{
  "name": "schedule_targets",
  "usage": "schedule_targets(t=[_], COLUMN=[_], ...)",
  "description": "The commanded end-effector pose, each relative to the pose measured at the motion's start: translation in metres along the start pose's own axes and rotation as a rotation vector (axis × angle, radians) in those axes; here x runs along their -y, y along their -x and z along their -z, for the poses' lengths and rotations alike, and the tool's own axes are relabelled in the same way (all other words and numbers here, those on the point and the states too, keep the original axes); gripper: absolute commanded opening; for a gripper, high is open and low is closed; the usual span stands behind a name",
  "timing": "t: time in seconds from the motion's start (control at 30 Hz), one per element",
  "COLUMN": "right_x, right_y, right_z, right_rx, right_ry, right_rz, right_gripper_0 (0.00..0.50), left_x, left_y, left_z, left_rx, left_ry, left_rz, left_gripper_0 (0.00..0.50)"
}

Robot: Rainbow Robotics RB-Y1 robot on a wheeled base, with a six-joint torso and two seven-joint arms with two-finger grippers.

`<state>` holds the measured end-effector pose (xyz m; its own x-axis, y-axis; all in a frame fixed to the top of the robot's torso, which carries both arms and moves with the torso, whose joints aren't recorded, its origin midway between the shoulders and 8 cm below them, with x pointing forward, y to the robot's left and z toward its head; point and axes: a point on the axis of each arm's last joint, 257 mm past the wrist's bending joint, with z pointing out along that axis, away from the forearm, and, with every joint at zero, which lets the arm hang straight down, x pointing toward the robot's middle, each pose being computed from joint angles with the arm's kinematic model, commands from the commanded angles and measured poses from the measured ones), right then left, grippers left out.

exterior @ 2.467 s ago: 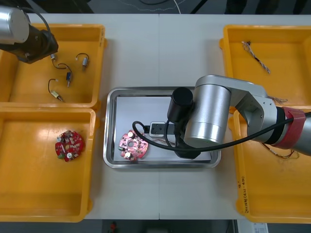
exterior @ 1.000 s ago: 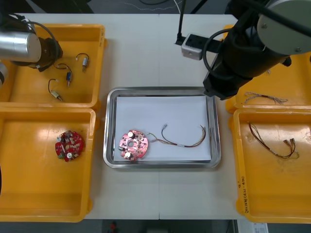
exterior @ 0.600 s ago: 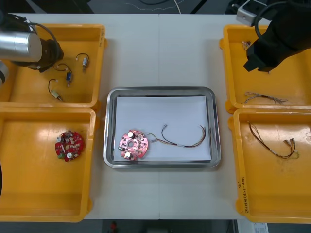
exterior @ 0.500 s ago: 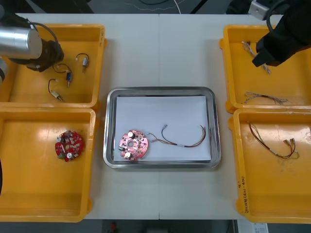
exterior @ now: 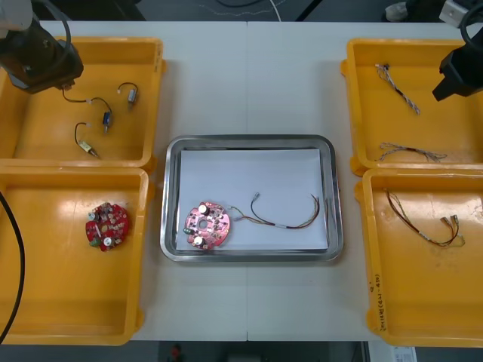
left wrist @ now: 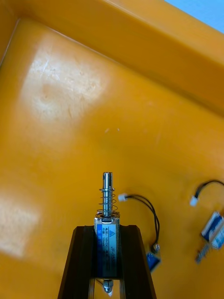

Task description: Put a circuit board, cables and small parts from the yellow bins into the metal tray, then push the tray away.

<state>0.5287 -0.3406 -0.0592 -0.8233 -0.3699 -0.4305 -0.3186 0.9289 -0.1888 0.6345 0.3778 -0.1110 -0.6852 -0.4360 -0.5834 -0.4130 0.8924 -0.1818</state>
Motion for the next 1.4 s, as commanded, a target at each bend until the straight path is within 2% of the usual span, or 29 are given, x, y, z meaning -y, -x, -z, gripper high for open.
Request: schedule_targets(t=[0.03,0.2,0.47,0.77,0.87,1.07,1.23,1.4], right_x=[0.016,0.029,0.042,0.063,0.065,0.060,0.058,0.053], right_y=[0.014,0.015,0.025,0.013,0.011,0.005,0.001,0.000], right_z=[0.009,-0.003,-0.021,-0.047,-0.053,-0.072,-0.092,-0.105], right_rx=[0.027,0.034,0.081,0.060,0.058,0.053,0.066,0.071], right_ry=[0.023,0.012,0.008,-0.005,-0.003,0.030,0.054,0.067], right_rz=[-0.033,-0.059,-0.037,0.124,0.172,0.283,0.339,0.338], right_gripper_0=[0.500,0.500,0.500,0.500,0.500,0.500,0.500,0.500], left_x=[0.022,0.040,0.090,0.169,0.184,0.201,0.210,0.206], left_y=[0.009,-0.018,-0.071,-0.144,-0.165,-0.204,-0.233,-0.263], left_z=[0.042,0.061,0.079,0.094,0.095,0.088,0.067,0.046], left_rx=[0.015,-0.009,-0.045,-0.073,-0.087,-0.126,-0.136,-0.163], left_ry=[-0.013,-0.025,-0.078,-0.145,-0.156,-0.164,-0.196,-0.191], left_rz=[-0.121,-0.175,-0.268,-0.334,-0.351,-0.420,-0.466,-0.511], left_gripper_0=[0.000,0.000,0.000,0.000,0.000,0.000,0.000,0.000])
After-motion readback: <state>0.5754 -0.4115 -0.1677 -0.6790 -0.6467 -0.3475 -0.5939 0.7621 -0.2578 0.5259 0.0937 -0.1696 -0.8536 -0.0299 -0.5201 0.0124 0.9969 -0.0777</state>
